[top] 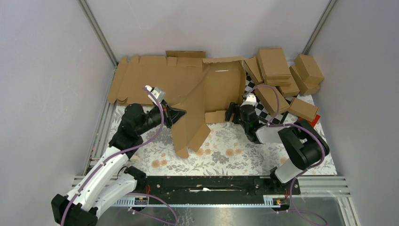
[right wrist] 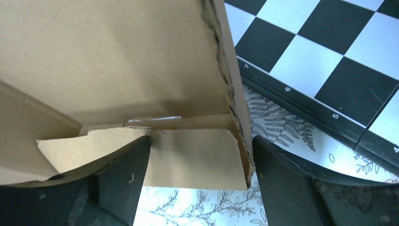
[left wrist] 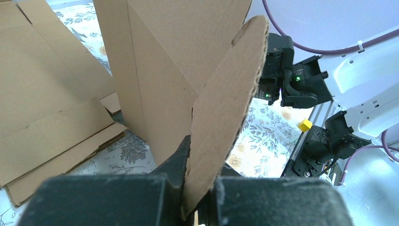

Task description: Fold the paper box

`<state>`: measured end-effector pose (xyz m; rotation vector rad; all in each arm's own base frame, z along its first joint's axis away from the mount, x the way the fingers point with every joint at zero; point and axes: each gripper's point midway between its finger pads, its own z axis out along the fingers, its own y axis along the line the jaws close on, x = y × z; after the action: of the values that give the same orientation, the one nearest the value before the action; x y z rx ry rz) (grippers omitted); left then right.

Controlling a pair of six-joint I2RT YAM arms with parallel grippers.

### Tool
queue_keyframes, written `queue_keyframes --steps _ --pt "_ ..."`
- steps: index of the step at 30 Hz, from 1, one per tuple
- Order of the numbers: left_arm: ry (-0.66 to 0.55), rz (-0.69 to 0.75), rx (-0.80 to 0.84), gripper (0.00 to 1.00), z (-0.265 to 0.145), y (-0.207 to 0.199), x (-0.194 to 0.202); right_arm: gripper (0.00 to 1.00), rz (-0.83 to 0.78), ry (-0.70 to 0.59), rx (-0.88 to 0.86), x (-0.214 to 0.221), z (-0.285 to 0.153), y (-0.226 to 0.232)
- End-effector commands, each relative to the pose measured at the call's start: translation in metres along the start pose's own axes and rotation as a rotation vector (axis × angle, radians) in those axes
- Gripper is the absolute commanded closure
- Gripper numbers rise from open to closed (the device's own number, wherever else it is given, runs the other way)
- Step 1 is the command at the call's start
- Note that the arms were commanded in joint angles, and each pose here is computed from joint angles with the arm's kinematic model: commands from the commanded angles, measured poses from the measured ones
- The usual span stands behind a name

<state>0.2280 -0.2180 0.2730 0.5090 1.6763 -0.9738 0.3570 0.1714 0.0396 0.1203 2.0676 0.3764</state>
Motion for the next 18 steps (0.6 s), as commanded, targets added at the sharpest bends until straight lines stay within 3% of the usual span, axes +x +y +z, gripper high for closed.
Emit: queue_keyframes --steps 1,5,11,18 --pt "0.087 -0.06 0.0 1.0 -0.001 0.001 0.026 0.15 0.02 -0.038 0.097 -0.017 0.013 -0.007" --pt "0.094 -0.062 0.006 1.0 0.0 0.001 0.027 0.2 0.023 0.023 0.124 -0.007 0.023 -0.008" --pt "0.091 -0.063 0.005 1.0 0.0 0.001 0.025 0.18 0.015 0.168 0.284 0.031 0.026 -0.036" --pt "0.086 -0.065 0.0 1.0 -0.001 0.001 0.025 0.19 -0.112 0.235 0.386 0.066 0.02 -0.052"
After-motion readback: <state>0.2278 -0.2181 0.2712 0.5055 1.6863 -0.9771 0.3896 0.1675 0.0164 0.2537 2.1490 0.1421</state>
